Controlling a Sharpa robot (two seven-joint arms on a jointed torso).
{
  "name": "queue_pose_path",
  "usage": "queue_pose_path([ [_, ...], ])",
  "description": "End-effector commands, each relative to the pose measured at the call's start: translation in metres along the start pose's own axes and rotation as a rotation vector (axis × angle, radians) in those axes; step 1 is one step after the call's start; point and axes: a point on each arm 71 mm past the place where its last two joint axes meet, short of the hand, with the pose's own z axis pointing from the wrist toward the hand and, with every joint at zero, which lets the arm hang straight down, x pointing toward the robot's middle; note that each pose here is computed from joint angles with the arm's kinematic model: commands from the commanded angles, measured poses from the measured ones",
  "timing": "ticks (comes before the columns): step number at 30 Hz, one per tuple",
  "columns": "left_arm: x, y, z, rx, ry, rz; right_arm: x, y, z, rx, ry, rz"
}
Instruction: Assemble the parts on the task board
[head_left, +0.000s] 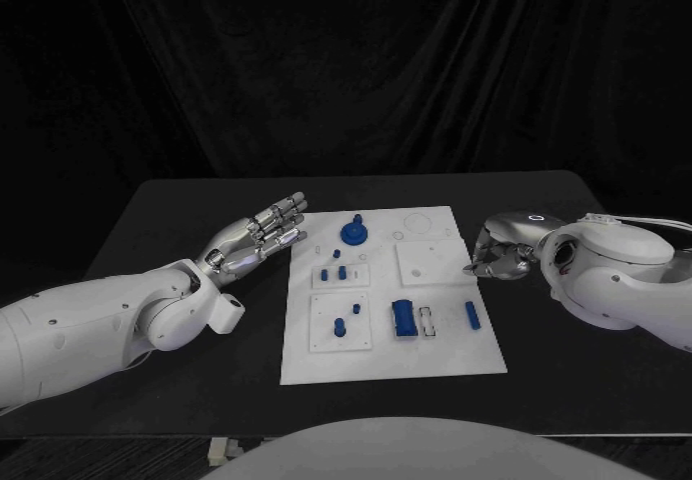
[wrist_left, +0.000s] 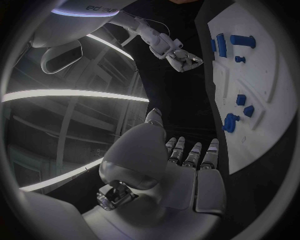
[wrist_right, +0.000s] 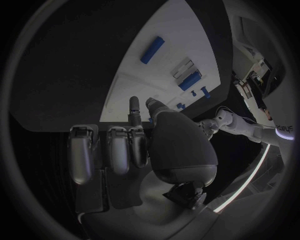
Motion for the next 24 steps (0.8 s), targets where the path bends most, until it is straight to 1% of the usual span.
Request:
queue_pose_path([
  [1,0.0011,-0.0090,-0.0001,0.123,-0.007,0.002,0.006,-0.004,0.003,0.100,0.109,-0.074],
  [5,0.0013,-0.0092,-0.0006,0.122,-0.007,0.001,0.007,0.000,0.007,0.103,0.130,-0.093],
  [13,0.0017,-0.0094,-0.0011,0.121,-0.005,-0.002,0.010,0.007,0.015,0.110,0.198,-0.147],
  [24,0.0028,-0.0100,-0.0011,0.127,-0.001,-0.005,0.014,0.011,0.017,0.110,0.238,-0.177],
])
